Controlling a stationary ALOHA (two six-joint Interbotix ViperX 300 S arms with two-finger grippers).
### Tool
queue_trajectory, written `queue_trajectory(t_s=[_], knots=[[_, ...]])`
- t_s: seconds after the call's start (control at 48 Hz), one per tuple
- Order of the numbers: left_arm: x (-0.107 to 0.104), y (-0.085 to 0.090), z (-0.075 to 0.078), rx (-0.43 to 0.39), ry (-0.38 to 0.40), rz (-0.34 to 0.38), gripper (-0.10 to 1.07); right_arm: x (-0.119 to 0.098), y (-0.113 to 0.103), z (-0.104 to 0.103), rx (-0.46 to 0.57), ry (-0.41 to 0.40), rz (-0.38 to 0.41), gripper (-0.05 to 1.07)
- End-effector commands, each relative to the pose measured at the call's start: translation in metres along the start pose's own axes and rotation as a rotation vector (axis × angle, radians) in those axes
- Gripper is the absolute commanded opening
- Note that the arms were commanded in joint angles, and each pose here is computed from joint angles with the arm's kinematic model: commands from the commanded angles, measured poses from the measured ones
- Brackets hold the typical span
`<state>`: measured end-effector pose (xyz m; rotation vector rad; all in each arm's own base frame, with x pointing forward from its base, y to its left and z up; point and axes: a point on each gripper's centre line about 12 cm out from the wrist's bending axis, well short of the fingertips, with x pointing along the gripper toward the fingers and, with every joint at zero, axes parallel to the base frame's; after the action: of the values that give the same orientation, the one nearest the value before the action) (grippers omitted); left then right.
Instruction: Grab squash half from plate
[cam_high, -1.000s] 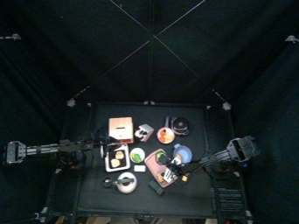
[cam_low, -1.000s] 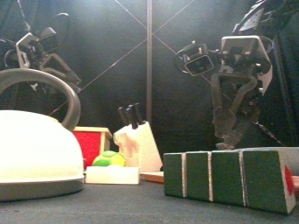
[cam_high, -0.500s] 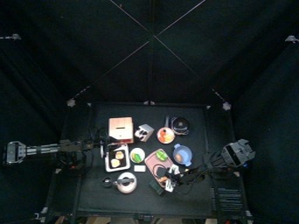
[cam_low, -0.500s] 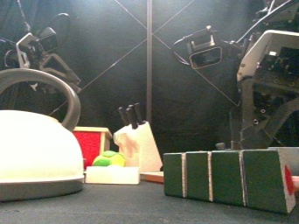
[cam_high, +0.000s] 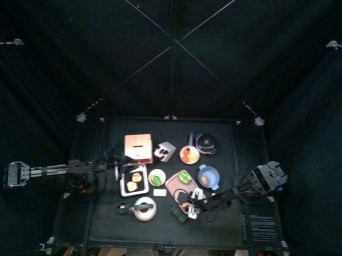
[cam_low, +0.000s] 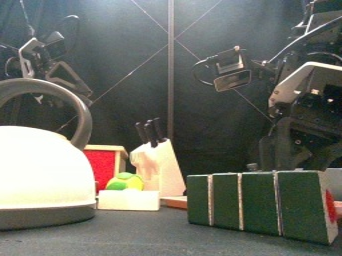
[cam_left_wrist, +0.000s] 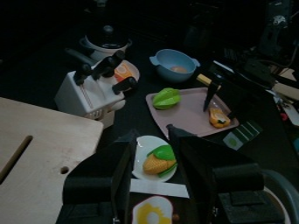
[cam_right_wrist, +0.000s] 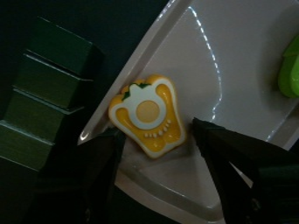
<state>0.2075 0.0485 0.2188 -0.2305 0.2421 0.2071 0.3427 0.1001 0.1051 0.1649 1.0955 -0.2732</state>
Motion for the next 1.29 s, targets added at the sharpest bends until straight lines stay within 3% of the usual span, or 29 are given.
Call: queue_trajectory(t_s=[0.0, 0.396, 0.604, 0.958, 1.271], knots=[[0.001, -0.001, 0.006, -0.001, -0.017, -0.004, 0.76, -0.008, 0.003, 0.012, 0.008, -0.036, 0.020, 0.91], [0.001, -0.001, 0.006, -0.001, -0.018, -0.003, 0.76, -0.008, 0.000, 0.015, 0.012, -0.041, 0.014, 0.69], [0.001, -0.001, 0.006, -0.001, -0.017, -0.004, 0.76, -0.015, -0.002, 0.019, 0.022, -0.056, 0.019, 0.68], [0.001, -0.001, 0.005, 0.001, -0.016, -0.004, 0.76, -0.044, -0.009, 0.028, 0.047, -0.109, 0.033, 0.68], [0.001, -0.001, 0.006, 0.001, -0.018, -0.003, 0.76, -0.046, -0.009, 0.028, 0.054, -0.110, 0.032, 0.68]])
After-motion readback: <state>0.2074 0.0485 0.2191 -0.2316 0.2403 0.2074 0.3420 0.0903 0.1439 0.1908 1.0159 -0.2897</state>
